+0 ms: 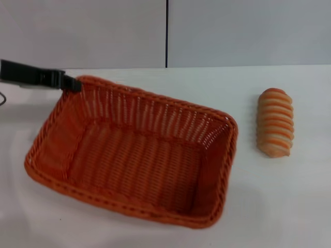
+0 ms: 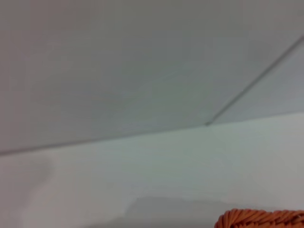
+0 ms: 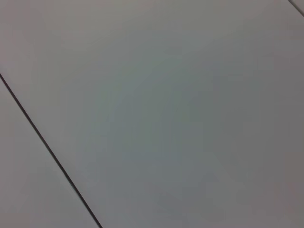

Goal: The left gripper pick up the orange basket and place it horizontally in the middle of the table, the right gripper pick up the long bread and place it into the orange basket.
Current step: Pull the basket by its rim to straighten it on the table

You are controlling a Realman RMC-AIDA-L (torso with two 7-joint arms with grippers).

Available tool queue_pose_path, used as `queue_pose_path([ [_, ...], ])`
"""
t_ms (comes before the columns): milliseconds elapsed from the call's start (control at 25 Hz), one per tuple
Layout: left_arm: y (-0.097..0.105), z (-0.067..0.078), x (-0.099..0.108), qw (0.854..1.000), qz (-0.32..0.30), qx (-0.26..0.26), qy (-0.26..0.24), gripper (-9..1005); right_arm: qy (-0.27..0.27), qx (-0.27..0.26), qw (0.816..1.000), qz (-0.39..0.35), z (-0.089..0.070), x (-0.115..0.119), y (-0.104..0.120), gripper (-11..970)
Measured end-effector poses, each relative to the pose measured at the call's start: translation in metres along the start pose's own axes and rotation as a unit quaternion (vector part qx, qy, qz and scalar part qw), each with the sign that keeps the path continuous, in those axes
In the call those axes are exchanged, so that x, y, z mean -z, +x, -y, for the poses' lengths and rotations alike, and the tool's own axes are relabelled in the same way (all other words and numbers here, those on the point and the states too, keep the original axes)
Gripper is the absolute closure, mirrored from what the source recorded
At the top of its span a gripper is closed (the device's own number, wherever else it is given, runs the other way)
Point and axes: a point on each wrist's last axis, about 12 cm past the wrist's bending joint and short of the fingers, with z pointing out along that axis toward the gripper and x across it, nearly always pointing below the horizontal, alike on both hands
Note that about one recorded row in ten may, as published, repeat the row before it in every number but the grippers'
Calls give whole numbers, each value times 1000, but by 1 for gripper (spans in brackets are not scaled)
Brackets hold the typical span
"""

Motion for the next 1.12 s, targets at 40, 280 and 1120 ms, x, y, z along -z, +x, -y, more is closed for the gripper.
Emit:
queue_pose_path([
  [40,2,1,1,1000,-8,2,5,809,0,0,1000,0,0,0,0,886],
  [280,13,4,9,999,-37,17,17,808,1,1,1000,-1,0,-3,0,883],
  [1120,33,-7,14,995,-26,98,11,813,-7,9,1000,-21,-5,-14,7,874],
])
